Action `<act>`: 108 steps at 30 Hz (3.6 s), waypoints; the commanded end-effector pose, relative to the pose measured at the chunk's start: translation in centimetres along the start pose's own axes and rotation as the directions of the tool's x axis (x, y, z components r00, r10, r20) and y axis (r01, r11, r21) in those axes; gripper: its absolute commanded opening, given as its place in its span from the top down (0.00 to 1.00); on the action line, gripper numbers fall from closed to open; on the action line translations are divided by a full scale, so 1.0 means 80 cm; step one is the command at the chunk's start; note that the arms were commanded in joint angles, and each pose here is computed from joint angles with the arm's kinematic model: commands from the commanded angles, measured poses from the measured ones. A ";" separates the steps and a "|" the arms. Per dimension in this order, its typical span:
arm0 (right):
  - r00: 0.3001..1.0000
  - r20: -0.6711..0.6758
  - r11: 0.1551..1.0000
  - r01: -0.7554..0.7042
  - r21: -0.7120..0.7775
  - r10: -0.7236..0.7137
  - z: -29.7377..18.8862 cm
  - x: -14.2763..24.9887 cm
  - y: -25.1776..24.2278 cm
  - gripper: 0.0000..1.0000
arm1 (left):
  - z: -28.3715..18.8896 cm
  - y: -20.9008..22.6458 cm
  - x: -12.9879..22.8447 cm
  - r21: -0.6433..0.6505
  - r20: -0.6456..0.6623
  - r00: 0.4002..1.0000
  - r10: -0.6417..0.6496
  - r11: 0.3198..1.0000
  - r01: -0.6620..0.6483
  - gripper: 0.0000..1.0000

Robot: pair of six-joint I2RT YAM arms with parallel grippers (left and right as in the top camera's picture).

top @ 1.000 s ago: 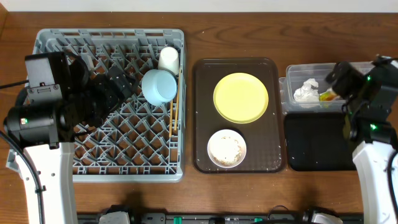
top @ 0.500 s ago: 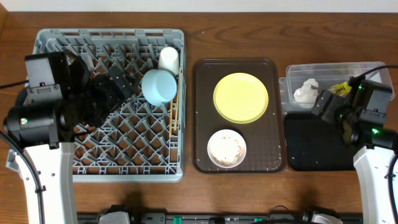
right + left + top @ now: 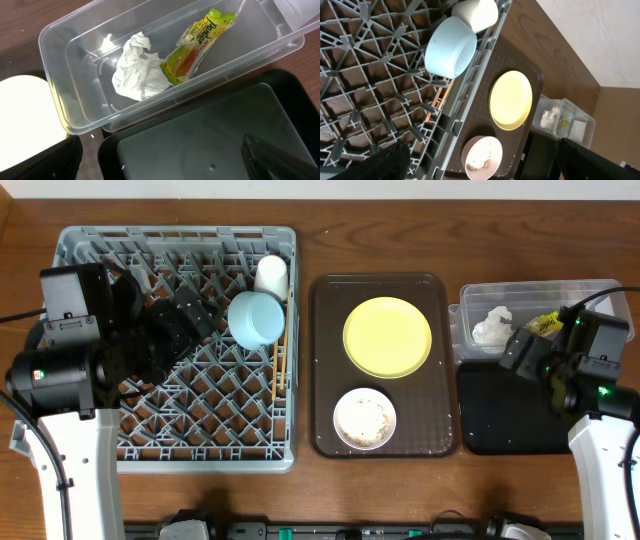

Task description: Sort waste into correct bins and load items into the dishwasher rack

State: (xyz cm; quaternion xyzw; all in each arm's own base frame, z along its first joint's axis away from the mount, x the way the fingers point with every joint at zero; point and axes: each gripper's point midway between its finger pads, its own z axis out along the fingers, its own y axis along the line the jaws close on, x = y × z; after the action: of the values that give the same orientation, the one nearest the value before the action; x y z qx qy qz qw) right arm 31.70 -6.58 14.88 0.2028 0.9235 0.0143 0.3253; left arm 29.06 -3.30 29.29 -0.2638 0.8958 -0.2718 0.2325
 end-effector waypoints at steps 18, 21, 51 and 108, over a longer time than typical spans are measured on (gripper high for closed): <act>1.000 0.005 1.000 0.013 -0.005 -0.013 -0.004 -0.002 0.001 0.01 | -0.004 -0.017 -0.025 0.045 0.082 0.996 0.045 0.998 -0.049 0.05; 1.000 0.005 1.000 0.013 -0.005 -0.013 -0.004 -0.002 0.001 0.01 | -0.003 -0.013 -0.019 0.036 0.062 0.997 0.036 0.999 -0.038 0.05; 1.000 -0.003 1.000 0.013 -0.003 -0.013 -0.004 0.001 0.001 0.01 | 0.033 -0.073 0.217 0.150 -0.434 0.738 0.516 0.849 -0.506 0.73; 1.000 -0.003 1.000 0.013 -0.003 -0.013 -0.004 0.001 0.001 0.01 | 0.277 -0.062 0.389 -0.088 -0.562 0.541 0.625 0.606 -0.791 0.67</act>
State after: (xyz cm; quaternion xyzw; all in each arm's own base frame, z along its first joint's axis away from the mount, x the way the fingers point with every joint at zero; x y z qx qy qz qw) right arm 31.42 -6.50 14.66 0.2033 0.9258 0.0147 0.3184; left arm 19.45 -33.87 8.13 0.1717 0.9818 -0.0674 0.0443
